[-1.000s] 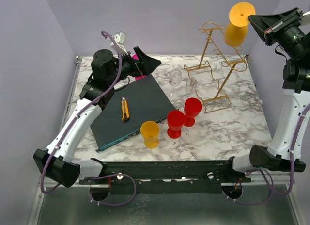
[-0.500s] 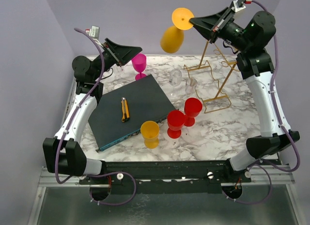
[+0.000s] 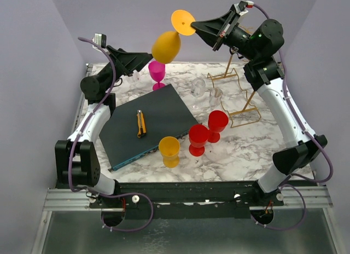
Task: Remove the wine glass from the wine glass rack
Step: Place the wine glass at the center of the board.
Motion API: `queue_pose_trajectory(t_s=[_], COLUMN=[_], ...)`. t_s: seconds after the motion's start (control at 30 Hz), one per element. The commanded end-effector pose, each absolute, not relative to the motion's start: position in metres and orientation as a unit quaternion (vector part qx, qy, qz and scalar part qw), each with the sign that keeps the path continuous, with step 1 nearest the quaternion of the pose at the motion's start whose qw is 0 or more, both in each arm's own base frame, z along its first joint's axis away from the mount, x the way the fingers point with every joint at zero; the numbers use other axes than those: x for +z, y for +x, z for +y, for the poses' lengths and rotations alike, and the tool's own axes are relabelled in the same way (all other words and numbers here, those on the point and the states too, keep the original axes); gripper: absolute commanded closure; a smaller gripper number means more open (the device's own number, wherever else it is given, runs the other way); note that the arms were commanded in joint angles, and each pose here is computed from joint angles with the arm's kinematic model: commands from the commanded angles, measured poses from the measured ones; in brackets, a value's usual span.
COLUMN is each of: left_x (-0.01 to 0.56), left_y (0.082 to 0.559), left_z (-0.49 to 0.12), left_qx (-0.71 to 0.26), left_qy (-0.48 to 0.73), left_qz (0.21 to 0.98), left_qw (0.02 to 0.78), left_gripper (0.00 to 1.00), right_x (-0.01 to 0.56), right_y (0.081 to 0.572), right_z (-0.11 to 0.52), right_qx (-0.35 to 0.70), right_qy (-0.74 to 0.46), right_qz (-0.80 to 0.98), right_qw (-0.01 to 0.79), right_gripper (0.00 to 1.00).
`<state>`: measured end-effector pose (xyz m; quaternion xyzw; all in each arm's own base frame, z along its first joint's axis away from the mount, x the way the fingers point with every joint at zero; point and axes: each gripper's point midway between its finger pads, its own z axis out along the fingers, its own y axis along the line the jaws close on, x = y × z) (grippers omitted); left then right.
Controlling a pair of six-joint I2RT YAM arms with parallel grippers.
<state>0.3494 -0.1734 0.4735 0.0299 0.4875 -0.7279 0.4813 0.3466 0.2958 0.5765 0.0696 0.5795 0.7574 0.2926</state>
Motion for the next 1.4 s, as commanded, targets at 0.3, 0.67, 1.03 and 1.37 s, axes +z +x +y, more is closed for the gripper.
queue_pose_trajectory(t_s=[0.3, 0.67, 1.03, 1.37], left_x=[0.505, 0.537, 0.545, 0.543], left_y=[0.312, 0.297, 0.291, 0.290], left_z=[-0.166, -0.156, -0.155, -0.161], left_qx=[-0.781, -0.822, -0.829, -0.809], left_qy=[0.075, 0.058, 0.049, 0.044], left_qz=[0.413, 0.373, 0.376, 0.411], left_qw=[0.462, 0.427, 0.412, 0.418], left_gripper=[0.22, 0.37, 0.66, 1.00], right_x=[0.582, 0.570, 0.557, 0.531], right_y=[0.347, 0.336, 0.323, 0.329], right_z=[0.316, 0.315, 0.314, 0.313], right_qx=[0.794, 0.795, 0.794, 0.758], right_qy=[0.058, 0.047, 0.032, 0.040], right_qz=[0.547, 0.553, 0.561, 0.596], right_qw=[0.259, 0.244, 0.232, 0.263], right_gripper=[0.99, 0.99, 0.99, 0.51])
